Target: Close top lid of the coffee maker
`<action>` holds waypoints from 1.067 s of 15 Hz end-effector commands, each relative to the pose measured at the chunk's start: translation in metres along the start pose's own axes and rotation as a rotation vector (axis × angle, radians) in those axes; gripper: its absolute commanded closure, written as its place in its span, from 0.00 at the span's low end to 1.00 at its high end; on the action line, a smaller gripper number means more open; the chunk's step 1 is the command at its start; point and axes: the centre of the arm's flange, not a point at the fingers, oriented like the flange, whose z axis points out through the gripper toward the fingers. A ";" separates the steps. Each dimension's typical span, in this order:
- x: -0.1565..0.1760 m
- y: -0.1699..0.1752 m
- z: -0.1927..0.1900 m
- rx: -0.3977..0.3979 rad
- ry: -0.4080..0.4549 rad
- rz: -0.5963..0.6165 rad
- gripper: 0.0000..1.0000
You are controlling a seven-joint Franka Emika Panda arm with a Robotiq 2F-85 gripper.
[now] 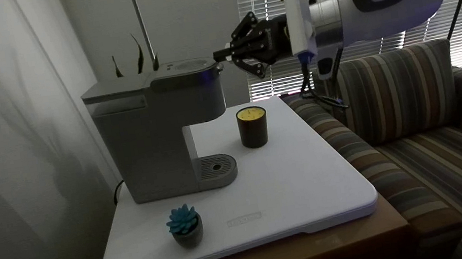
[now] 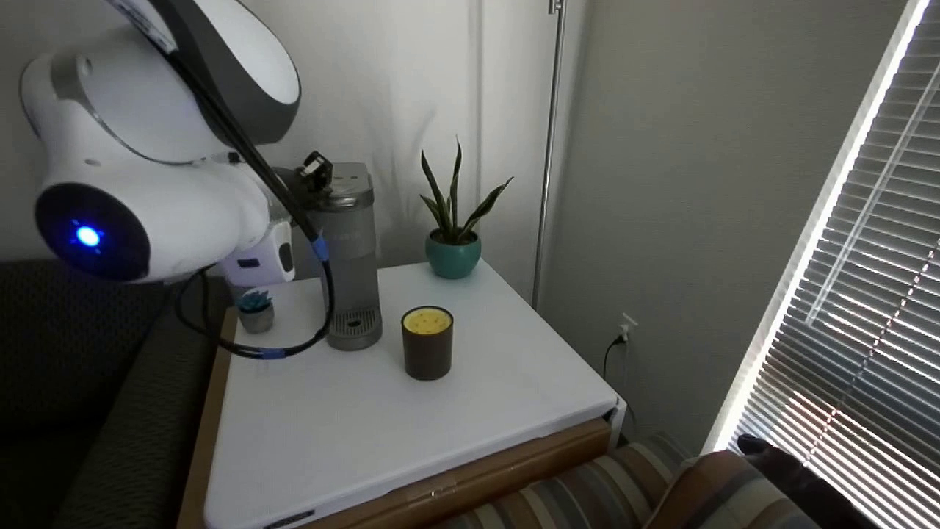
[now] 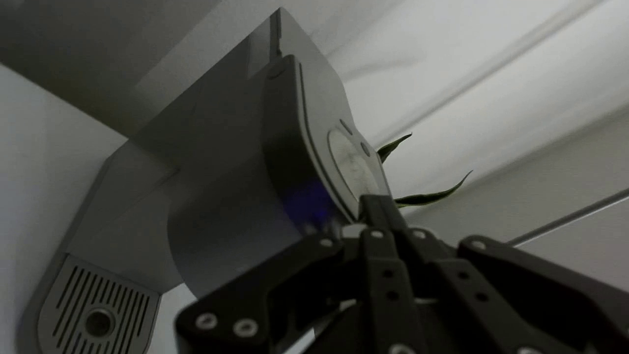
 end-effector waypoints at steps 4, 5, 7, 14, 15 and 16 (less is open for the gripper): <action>-0.064 -0.060 -0.035 -0.219 0.168 -0.267 1.00; -0.075 -0.074 -0.040 -0.253 0.190 -0.317 1.00; -0.099 -0.102 -0.050 -0.326 0.231 -0.423 1.00; -0.164 -0.126 -0.064 -0.565 0.288 -0.723 1.00; -0.162 -0.120 -0.066 -0.604 0.276 -0.756 1.00; -0.158 -0.116 -0.068 -0.647 0.269 -0.786 1.00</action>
